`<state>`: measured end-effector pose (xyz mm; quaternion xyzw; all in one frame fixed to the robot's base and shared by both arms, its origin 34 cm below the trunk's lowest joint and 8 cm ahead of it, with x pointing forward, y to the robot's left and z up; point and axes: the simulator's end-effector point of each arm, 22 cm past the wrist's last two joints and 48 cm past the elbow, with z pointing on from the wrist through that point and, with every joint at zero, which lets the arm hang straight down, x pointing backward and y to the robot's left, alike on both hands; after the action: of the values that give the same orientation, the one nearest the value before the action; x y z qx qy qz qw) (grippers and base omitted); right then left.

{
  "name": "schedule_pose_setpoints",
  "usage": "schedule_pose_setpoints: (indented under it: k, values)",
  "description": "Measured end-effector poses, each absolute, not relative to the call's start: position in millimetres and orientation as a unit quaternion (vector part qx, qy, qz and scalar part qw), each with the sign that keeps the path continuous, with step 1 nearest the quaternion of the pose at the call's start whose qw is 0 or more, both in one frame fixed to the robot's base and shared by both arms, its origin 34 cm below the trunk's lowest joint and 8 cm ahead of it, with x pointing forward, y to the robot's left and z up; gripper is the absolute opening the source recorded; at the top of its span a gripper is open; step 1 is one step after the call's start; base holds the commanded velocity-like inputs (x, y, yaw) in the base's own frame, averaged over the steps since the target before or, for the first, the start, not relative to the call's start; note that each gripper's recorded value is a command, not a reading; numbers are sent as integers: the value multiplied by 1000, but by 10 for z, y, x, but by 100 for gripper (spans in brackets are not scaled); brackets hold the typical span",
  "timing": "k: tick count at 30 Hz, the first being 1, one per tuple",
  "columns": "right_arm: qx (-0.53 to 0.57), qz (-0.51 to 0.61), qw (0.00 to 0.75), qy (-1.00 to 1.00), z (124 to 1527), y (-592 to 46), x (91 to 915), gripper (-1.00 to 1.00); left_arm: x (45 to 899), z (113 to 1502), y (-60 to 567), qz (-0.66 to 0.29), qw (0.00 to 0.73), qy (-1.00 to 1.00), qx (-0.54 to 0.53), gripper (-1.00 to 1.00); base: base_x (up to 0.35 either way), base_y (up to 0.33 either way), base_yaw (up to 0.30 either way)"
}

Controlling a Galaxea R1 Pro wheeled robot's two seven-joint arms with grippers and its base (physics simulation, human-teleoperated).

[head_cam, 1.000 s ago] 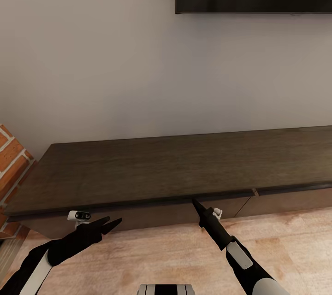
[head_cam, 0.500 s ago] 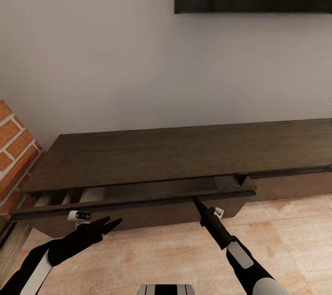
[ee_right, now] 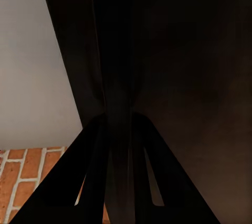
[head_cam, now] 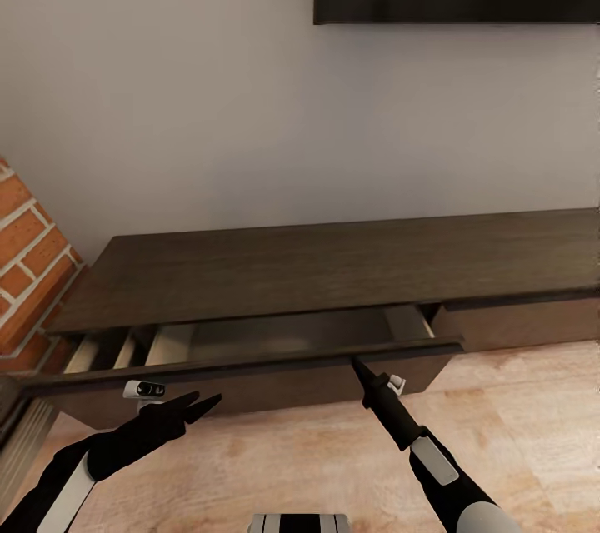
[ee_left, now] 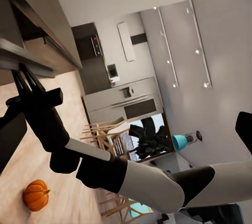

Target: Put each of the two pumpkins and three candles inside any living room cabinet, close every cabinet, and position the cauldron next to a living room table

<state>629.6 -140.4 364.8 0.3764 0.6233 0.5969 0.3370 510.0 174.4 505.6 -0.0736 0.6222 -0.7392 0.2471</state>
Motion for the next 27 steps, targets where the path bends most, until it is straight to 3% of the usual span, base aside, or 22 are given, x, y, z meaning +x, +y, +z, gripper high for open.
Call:
schedule_pose_setpoints:
  k: [11, 27]
  values:
    - [378, 596, 338, 622, 3649, -1421, 6301, -100, 5104, 5091, 1735, -740, 249, 621, -69, 100, -92, 0, 0]
    - [385, 593, 345, 618, 3649, -1490, 6323, -100, 5100, 5084, 1717, -740, 248, 622, -68, 100, -209, 0, 0]
